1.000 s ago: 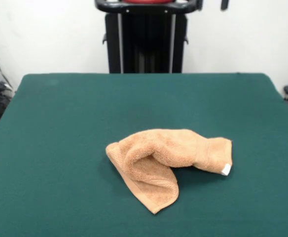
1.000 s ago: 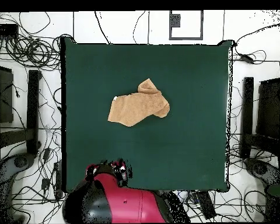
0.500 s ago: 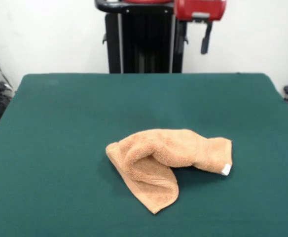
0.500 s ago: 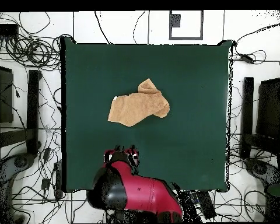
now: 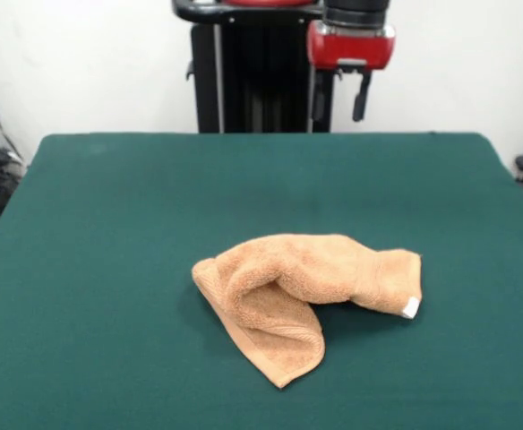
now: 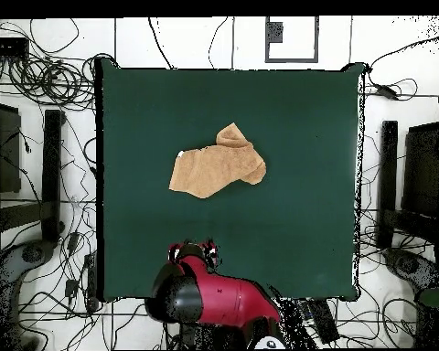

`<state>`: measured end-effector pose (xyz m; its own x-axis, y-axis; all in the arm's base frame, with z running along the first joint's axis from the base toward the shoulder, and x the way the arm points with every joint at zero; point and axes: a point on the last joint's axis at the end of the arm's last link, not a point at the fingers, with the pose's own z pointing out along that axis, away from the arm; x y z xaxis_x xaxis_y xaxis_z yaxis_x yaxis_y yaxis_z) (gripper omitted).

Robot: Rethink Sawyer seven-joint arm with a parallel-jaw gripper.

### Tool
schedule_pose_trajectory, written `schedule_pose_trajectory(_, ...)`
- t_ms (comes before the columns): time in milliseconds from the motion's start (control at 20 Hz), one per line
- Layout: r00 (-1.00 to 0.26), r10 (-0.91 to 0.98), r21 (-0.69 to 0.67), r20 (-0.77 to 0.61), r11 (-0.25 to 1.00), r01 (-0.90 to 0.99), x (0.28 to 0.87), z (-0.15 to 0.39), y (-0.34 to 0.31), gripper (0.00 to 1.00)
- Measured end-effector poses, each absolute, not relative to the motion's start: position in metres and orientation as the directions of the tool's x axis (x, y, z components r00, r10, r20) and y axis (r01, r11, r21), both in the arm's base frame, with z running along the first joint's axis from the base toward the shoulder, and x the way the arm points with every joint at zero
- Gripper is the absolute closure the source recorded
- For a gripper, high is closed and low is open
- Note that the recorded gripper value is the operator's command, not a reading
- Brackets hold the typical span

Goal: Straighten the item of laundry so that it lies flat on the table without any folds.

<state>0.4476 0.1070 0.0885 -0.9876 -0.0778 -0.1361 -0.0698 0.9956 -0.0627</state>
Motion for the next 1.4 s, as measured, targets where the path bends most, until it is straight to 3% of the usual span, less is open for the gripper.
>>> schedule_pose_trajectory(750,-0.991,-0.1,-0.057,-0.092,0.994,-0.095,0.437,0.08,0.118,0.0)
schedule_pose_trajectory(1400,-0.994,-0.064,-0.024,0.091,0.997,-0.066,0.448,0.057,0.103,0.0)
